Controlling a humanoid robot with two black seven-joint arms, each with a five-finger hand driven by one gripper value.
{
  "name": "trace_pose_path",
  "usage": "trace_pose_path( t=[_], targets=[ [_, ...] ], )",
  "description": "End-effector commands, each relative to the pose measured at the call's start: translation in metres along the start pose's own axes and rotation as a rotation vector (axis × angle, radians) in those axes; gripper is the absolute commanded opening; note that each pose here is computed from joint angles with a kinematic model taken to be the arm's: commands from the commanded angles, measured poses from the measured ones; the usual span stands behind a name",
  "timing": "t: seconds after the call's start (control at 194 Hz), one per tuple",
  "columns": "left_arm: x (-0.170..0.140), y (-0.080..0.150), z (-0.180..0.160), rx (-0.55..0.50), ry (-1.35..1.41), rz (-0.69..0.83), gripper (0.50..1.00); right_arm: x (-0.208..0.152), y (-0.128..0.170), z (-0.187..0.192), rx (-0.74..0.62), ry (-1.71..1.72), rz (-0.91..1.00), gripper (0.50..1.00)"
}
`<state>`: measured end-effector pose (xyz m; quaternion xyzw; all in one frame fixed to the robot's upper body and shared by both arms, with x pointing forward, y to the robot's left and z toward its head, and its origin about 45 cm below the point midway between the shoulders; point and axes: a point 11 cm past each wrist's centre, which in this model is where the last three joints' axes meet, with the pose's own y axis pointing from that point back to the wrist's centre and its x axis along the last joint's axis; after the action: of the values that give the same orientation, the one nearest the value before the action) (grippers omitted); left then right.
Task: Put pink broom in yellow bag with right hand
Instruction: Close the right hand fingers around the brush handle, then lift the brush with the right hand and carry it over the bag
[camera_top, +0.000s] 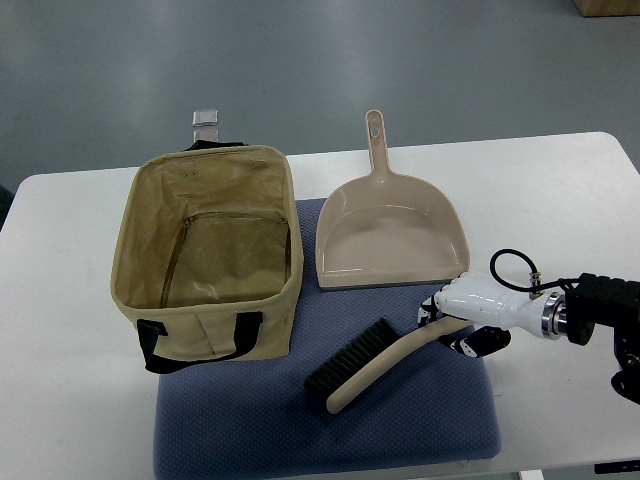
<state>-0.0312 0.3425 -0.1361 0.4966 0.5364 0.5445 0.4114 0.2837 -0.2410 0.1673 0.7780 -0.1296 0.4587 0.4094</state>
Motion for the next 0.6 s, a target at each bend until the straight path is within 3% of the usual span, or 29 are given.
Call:
trace_pose_path(
  t=[0.0, 0.593],
  targets=[
    [0.0, 0.0, 0.0, 0.0, 0.0, 0.0, 1.0, 0.009, 0.002, 0.004, -0.009, 0.01, 0.047, 0.5],
    [0.0, 0.0, 0.0, 0.0, 0.0, 0.0, 1.0, 0.111, 0.052, 0.053, -0.152, 0.123, 0.347, 0.5]
  ],
)
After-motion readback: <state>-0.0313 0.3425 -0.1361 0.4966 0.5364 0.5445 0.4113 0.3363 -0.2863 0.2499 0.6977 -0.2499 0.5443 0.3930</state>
